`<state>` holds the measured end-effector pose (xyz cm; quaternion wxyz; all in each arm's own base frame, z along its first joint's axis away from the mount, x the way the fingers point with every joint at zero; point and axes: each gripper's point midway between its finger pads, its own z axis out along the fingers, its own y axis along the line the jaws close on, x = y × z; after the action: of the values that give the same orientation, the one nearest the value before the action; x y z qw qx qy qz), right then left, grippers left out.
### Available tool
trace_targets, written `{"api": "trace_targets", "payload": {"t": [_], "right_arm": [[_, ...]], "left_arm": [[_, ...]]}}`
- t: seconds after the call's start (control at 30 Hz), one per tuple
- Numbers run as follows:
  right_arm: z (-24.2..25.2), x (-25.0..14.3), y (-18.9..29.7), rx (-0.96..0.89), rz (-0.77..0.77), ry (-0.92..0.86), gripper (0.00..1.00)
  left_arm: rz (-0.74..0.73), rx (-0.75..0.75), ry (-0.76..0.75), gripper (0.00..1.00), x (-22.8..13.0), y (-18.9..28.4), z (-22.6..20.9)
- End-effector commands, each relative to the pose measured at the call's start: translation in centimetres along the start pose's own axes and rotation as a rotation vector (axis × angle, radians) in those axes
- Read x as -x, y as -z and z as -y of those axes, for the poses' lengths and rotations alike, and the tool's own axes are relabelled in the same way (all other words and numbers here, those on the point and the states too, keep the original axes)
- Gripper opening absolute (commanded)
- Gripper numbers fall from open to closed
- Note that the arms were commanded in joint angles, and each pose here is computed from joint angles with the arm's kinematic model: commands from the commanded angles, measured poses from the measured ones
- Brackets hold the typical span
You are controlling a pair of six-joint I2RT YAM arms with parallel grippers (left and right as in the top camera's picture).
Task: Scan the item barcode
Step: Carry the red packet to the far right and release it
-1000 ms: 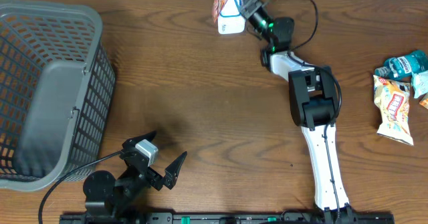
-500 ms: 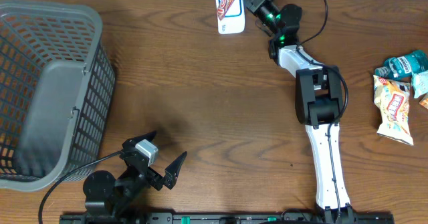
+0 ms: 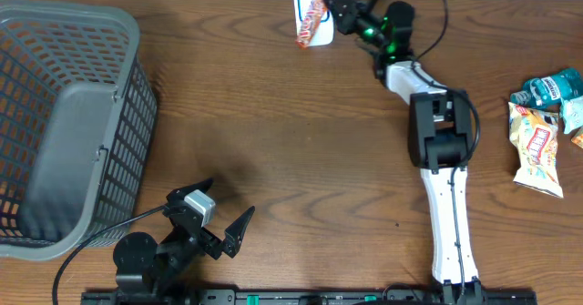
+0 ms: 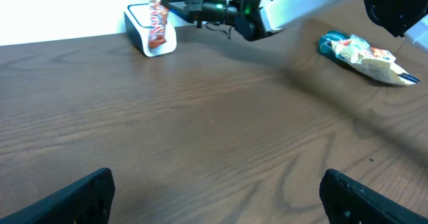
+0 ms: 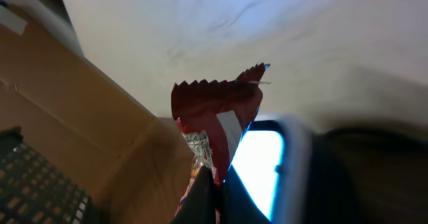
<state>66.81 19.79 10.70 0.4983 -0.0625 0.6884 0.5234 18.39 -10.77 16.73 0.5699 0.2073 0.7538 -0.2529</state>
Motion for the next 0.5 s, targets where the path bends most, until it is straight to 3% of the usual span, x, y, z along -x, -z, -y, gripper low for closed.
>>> {"api": "trace_targets", "payload": {"t": [0.0,0.1,0.27,0.37,0.47], "right_arm": [[-1.8,7.0,3.0,0.023,0.059,0.115,0.01],[-2.1,10.8,5.0,-0.020,0.095,0.121,0.01],[-0.3,15.7,9.1,-0.301,0.092,0.082,0.01],[-0.2,17.2,11.8,-0.539,0.036,0.175,0.01],[-4.1,18.3,12.7,-0.595,-0.039,0.307,0.01]], "left_arm": [[0.004,-0.002,-0.021,0.98,0.0,0.0,0.1],[0.004,-0.002,-0.020,0.98,0.0,0.0,0.1],[0.004,-0.002,-0.021,0.98,0.0,0.0,0.1],[0.004,-0.002,-0.020,0.98,0.0,0.0,0.1],[0.004,-0.002,-0.021,0.98,0.0,0.0,0.1]]}}
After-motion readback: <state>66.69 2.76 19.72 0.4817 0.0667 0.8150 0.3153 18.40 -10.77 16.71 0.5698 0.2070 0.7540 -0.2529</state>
